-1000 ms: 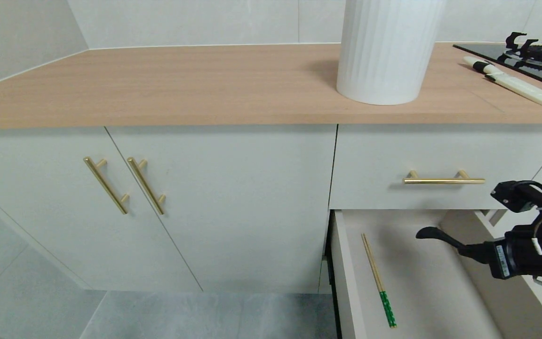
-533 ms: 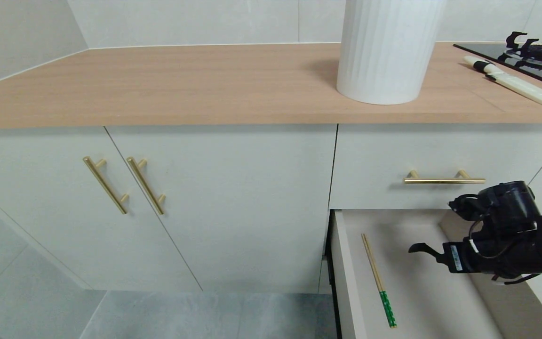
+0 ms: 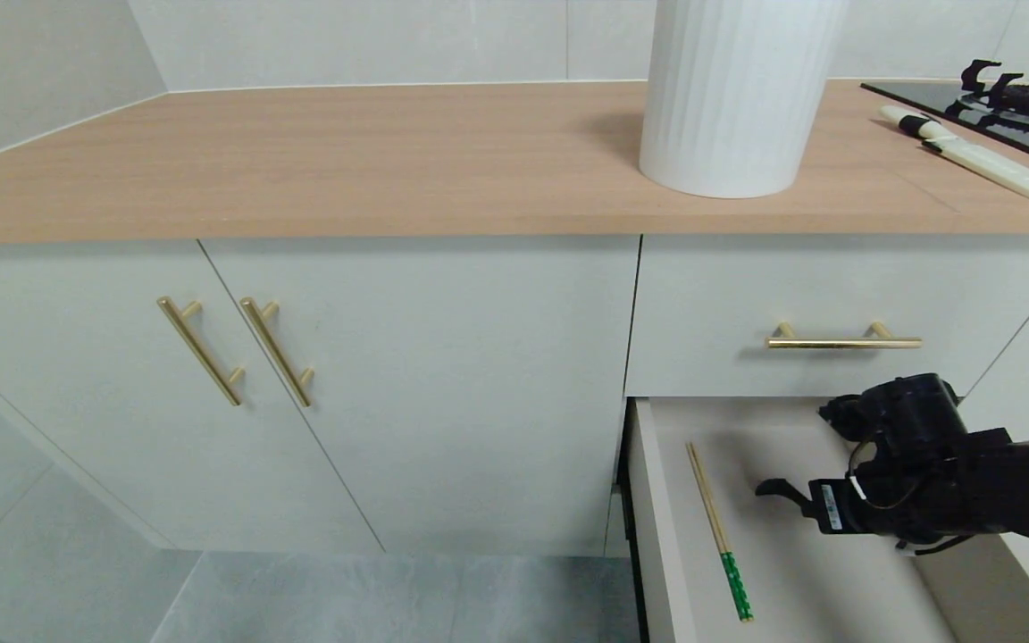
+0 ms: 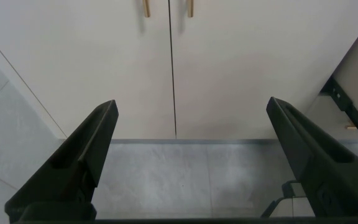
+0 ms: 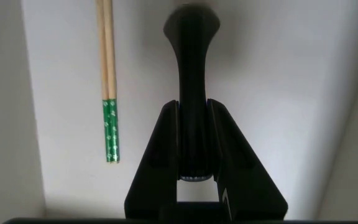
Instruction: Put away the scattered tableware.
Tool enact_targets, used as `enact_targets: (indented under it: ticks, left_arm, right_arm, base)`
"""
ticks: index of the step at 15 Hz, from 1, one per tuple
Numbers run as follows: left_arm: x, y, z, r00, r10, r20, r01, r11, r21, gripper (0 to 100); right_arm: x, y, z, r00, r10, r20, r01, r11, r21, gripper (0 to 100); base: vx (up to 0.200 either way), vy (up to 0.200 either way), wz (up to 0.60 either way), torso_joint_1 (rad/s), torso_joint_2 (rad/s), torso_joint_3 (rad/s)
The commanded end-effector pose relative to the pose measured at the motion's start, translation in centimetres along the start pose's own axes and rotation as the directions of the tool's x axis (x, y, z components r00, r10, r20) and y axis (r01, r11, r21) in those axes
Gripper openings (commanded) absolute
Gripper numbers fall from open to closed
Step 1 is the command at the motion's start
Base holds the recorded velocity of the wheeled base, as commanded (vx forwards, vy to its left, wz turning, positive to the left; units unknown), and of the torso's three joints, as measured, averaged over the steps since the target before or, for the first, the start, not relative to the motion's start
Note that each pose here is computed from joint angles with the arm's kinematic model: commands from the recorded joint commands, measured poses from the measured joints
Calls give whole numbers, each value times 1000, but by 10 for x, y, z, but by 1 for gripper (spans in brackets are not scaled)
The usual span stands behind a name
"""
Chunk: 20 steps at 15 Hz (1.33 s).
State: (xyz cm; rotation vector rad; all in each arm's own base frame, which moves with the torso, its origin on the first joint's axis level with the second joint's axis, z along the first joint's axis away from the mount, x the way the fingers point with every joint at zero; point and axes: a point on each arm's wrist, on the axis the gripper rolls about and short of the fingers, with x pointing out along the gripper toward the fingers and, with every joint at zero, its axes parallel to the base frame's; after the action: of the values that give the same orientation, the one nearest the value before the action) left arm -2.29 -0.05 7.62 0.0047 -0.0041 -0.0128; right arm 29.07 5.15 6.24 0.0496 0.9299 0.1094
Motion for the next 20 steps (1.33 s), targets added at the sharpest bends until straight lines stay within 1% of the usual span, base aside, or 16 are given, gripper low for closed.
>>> enact_targets:
  ticks: [1,7,12,20]
  left_arm:
    - [0,0,0,1000,0,-3,0,1000,0,100]
    - [0,0,0,1000,0,-1,0,1000,0,100]
    - [0,0,0,1000,0,-1,0,1000,0,100]
    - [0,0,0,1000,0,-1,0,1000,0,100]
  right_arm:
    - [9,-1,-4,1000,-13,-26,13,1000,0,0]
    - [32,-2,-16,994,-42,-97,42,999,-9,0]
    - [49,0,-23,994,-62,-86,61,998,-21,0]
    - [49,0,-22,994,-74,-80,72,997,-21,0]
  base:
    - [0,0,0,0,0,0]
    - [0,0,0,0,0,0]
    - [0,0,0,0,0,0]
    - [0,0,0,0,0,0]
